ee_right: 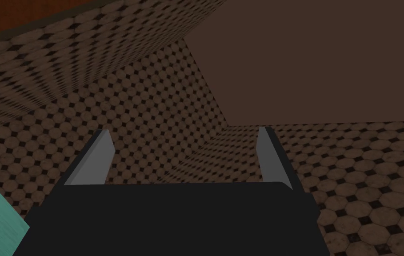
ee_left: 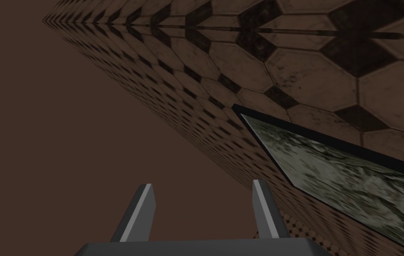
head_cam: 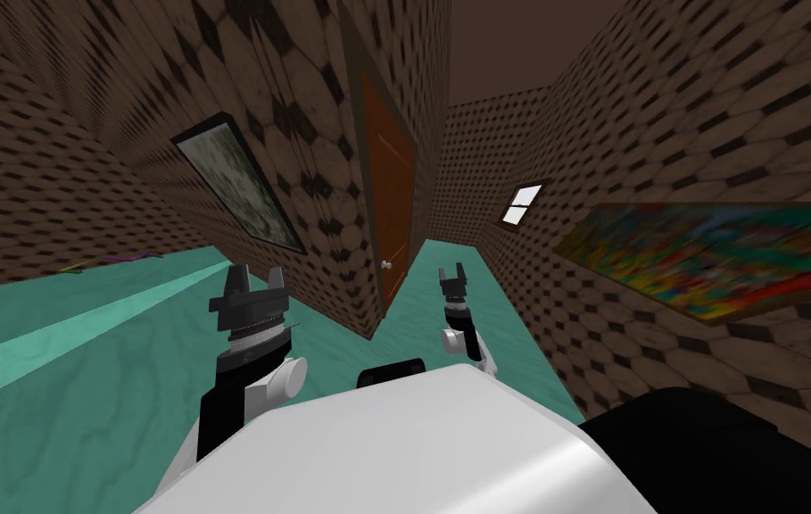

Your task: Push the door open

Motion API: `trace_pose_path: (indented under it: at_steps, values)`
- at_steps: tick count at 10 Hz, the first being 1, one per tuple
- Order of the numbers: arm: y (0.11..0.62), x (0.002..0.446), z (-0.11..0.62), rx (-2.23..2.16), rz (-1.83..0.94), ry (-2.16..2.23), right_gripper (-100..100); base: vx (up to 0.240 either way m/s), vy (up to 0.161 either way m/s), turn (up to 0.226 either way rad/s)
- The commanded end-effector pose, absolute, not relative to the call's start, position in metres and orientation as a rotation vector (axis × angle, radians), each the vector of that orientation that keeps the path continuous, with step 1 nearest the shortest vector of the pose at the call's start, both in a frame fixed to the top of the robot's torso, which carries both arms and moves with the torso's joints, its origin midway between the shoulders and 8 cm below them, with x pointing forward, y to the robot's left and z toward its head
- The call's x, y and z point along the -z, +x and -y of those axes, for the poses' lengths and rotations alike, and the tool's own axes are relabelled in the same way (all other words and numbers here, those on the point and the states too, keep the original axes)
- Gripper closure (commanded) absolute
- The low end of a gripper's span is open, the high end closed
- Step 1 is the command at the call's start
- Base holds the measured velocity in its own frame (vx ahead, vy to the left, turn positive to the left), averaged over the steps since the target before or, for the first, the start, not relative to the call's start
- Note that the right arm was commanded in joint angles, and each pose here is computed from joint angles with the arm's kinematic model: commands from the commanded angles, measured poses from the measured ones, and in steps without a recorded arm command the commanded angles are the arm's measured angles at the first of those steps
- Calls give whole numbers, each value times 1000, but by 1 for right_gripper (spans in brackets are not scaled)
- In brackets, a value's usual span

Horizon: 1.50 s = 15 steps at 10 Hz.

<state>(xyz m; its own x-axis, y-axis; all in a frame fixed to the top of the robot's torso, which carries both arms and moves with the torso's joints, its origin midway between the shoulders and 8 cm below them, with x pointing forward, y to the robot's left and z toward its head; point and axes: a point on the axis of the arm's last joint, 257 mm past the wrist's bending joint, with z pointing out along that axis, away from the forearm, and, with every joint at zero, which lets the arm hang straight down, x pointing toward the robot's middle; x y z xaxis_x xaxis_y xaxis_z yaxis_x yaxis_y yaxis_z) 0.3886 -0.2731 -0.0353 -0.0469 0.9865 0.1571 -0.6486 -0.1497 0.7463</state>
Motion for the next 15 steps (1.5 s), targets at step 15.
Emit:
trace_pose_path:
  at_steps: [15]
  values:
    - [445, 146, 248, -1901, -572, 1138, -100, 62, -96, 181]
